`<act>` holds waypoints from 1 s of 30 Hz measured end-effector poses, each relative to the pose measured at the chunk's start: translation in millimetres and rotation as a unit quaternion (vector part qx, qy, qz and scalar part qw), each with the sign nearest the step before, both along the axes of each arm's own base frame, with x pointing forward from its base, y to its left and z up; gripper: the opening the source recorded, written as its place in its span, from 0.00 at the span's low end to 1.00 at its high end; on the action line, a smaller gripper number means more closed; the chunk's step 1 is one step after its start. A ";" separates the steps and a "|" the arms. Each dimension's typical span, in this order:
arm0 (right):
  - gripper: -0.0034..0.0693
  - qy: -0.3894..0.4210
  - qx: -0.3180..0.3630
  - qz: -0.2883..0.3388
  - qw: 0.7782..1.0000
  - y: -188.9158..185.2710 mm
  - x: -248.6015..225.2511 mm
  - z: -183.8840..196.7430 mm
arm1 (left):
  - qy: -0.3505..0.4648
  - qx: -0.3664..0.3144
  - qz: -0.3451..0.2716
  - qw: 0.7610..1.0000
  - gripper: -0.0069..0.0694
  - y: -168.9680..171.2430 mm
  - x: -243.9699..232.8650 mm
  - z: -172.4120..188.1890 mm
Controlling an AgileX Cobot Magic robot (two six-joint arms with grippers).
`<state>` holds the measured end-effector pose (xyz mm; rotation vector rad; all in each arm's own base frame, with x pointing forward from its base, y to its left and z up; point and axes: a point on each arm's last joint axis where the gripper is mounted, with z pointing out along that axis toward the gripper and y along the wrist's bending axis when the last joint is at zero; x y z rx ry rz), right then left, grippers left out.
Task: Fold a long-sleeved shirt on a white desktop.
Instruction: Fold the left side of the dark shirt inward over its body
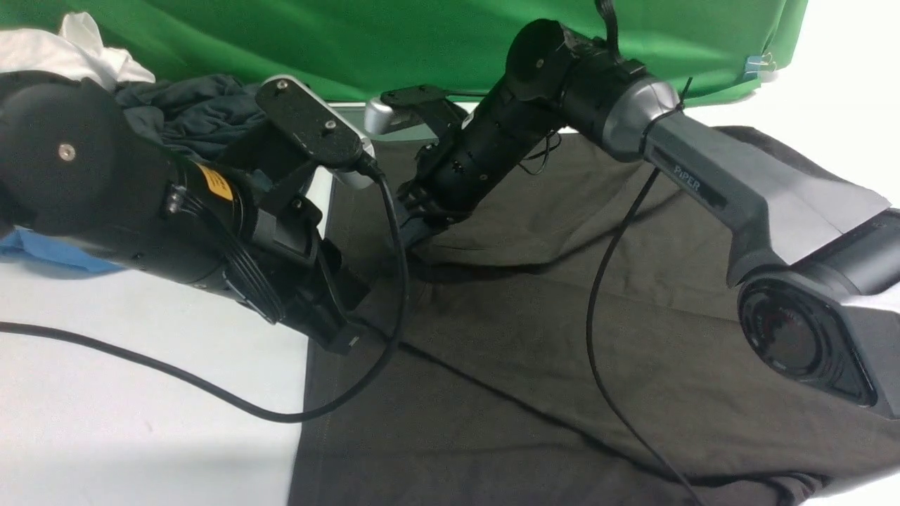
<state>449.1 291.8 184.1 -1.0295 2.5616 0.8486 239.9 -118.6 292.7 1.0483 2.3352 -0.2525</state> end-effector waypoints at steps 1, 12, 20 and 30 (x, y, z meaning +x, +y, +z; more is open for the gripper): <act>0.46 0.010 0.000 -0.010 1.000 2.2 -1.5 0.0 | 0.001 0.000 0.000 1.000 0.11 0.0 -0.2 -0.1; 0.36 -0.074 -0.024 -0.044 0.996 -15.5 -11.5 80.4 | 0.004 0.009 -0.004 1.000 0.11 1.0 -0.9 -0.9; 0.20 -0.131 -0.199 -0.167 0.957 -74.5 24.5 58.8 | 0.004 0.009 -0.004 1.000 0.11 1.1 -0.9 -1.0; 0.09 -0.074 -0.209 -0.154 0.963 -63.1 36.8 -23.7 | -0.002 0.007 -0.002 1.000 0.11 0.9 0.2 -0.3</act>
